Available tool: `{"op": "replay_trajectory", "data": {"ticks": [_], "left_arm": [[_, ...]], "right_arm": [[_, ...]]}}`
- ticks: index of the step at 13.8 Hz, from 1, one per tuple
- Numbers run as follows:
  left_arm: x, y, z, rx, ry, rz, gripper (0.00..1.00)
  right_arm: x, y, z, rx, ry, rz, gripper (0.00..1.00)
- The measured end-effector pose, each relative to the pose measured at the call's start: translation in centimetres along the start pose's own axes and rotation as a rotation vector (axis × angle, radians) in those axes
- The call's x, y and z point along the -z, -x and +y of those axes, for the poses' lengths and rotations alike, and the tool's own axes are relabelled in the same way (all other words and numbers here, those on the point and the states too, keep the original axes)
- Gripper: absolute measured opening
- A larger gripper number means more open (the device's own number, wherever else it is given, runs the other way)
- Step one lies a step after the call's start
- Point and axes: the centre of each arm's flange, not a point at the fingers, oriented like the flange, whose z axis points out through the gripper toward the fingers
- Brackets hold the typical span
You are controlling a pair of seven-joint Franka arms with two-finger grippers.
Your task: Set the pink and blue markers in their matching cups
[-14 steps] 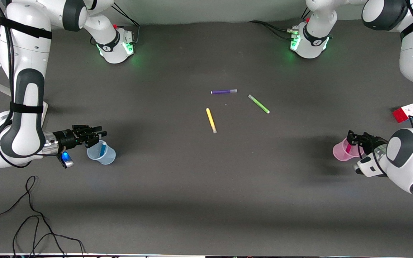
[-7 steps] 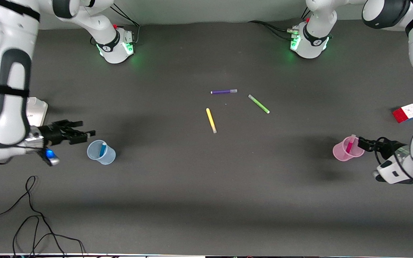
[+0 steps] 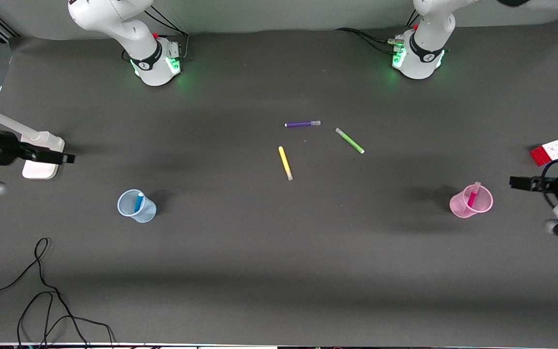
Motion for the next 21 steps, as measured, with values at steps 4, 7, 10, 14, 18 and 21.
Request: {"op": "replay_trajectory", "data": {"ticks": [4, 7, 10, 14, 18, 21], "left_arm": [[3.2, 4.4, 3.2, -0.024, -0.014, 0.115, 1.00], [2.7, 7.7, 5.1, -0.026, -0.014, 0.193, 1.00], [2.9, 10.4, 6.1, -0.020, -0.012, 0.231, 1.00], [4.8, 12.4, 7.7, -0.028, 0.021, 0.288, 1.00], [5.2, 12.9, 8.4, -0.040, 0.017, 0.297, 1.00], [5.0, 12.9, 8.5, -0.040, 0.017, 0.293, 1.00]], "right_arm": [[3.0, 1.8, -2.7, 0.093, 0.101, 0.123, 1.00], [3.9, 2.8, -3.1, 0.116, 0.101, 0.138, 1.00], [5.3, 4.2, -2.3, 0.127, 0.077, 0.154, 1.00], [5.0, 7.9, -5.4, 0.202, 0.095, 0.161, 1.00], [4.5, 9.8, -8.5, 0.269, 0.143, 0.170, 1.00], [4.2, 11.0, -10.9, 0.323, 0.181, 0.165, 1.00]]}}
